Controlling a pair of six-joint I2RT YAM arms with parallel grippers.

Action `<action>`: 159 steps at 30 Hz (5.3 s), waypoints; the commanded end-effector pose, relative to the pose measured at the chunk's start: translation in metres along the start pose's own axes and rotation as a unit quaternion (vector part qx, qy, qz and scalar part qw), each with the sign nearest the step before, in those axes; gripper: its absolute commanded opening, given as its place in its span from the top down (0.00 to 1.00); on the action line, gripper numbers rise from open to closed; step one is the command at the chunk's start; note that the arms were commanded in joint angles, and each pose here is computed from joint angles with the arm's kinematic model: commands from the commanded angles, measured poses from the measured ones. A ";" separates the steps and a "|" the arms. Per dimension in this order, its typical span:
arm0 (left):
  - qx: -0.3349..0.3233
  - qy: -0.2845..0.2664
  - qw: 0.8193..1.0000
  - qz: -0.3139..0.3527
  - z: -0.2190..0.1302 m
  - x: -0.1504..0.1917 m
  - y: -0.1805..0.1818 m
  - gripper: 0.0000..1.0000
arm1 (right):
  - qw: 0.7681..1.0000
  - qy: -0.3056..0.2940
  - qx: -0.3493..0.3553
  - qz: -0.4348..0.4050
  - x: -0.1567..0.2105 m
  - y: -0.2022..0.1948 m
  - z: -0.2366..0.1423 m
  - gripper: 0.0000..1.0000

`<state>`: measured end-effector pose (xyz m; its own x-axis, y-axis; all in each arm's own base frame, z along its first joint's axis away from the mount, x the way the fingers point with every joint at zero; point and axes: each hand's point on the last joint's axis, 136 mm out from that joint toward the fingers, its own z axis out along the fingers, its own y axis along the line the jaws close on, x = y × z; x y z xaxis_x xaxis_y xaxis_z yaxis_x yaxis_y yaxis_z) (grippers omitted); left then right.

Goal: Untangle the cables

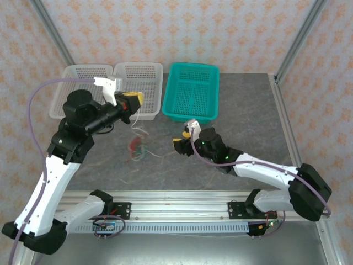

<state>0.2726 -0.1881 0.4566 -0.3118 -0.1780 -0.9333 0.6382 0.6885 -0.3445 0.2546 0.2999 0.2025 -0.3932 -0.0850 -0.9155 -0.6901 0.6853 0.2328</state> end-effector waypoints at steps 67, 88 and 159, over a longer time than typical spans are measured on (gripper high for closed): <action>-0.231 0.044 0.962 -0.136 -0.028 0.229 0.156 0.51 | 0.978 0.007 0.197 -0.065 0.040 -0.099 -0.068 0.94; 0.018 0.092 0.986 0.138 0.117 0.214 0.024 0.35 | 0.988 0.013 0.135 -0.076 0.028 -0.076 -0.057 0.93; -0.023 -0.223 0.973 0.060 0.107 -0.180 0.010 1.00 | 0.862 -0.045 0.407 0.300 0.137 -0.194 -0.117 0.86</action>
<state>0.3964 -0.2088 0.6016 0.0815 -0.3943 -0.9154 0.5839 0.7632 -0.2768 0.2643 0.0737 0.0698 -0.4787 0.4662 -0.7440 0.2836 0.8841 0.3715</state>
